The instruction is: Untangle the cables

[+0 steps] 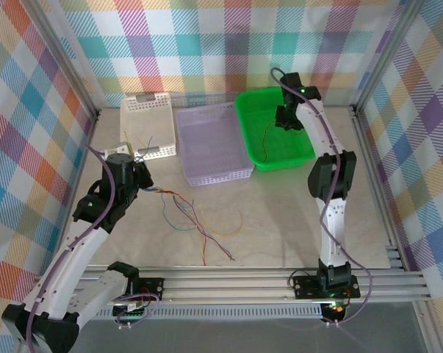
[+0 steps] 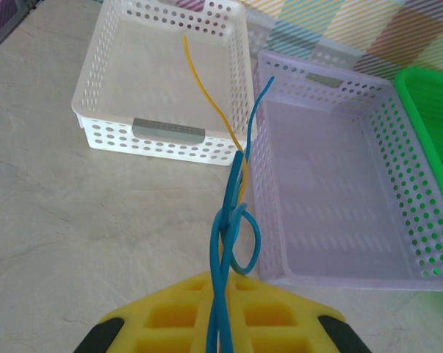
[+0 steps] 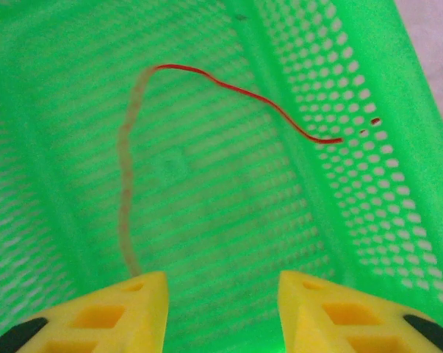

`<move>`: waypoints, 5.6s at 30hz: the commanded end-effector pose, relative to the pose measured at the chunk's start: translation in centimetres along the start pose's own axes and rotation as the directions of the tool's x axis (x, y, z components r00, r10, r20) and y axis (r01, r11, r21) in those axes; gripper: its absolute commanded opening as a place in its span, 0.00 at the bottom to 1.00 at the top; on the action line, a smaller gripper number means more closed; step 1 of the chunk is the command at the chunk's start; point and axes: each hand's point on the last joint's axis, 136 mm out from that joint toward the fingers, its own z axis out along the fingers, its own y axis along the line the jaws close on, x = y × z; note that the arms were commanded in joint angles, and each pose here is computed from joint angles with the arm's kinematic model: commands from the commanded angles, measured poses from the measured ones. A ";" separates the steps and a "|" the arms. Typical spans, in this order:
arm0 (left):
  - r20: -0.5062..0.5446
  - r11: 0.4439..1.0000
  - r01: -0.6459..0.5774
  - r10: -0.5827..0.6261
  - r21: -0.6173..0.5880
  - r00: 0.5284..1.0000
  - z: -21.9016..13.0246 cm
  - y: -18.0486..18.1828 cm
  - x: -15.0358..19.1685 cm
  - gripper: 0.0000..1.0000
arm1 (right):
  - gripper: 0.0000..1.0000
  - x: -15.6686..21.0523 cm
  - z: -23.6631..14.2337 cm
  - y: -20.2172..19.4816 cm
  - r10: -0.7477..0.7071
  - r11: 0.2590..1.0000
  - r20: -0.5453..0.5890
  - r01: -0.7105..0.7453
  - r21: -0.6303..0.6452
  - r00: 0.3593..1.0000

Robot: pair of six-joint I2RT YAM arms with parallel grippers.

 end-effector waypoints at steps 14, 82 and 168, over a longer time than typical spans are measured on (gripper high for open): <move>-0.010 0.998 0.019 -0.018 0.056 1.000 0.2 -1.1 -0.5 0.00 | 0.48 23.7 -18.3 23.9 -0.520 0.387 0.460 0.679 -0.625 0.720; -0.018 0.994 0.006 -0.004 0.107 1.000 0.0 -1.9 -0.4 0.16 | 0.00 22.4 -16.9 14.9 -0.415 0.664 0.477 0.616 -0.423 0.775; -0.008 0.986 -0.022 0.023 0.168 1.000 -0.6 -2.9 -0.5 0.00 | 0.00 -1.9 3.6 -4.2 -0.233 0.890 0.278 0.089 0.447 0.932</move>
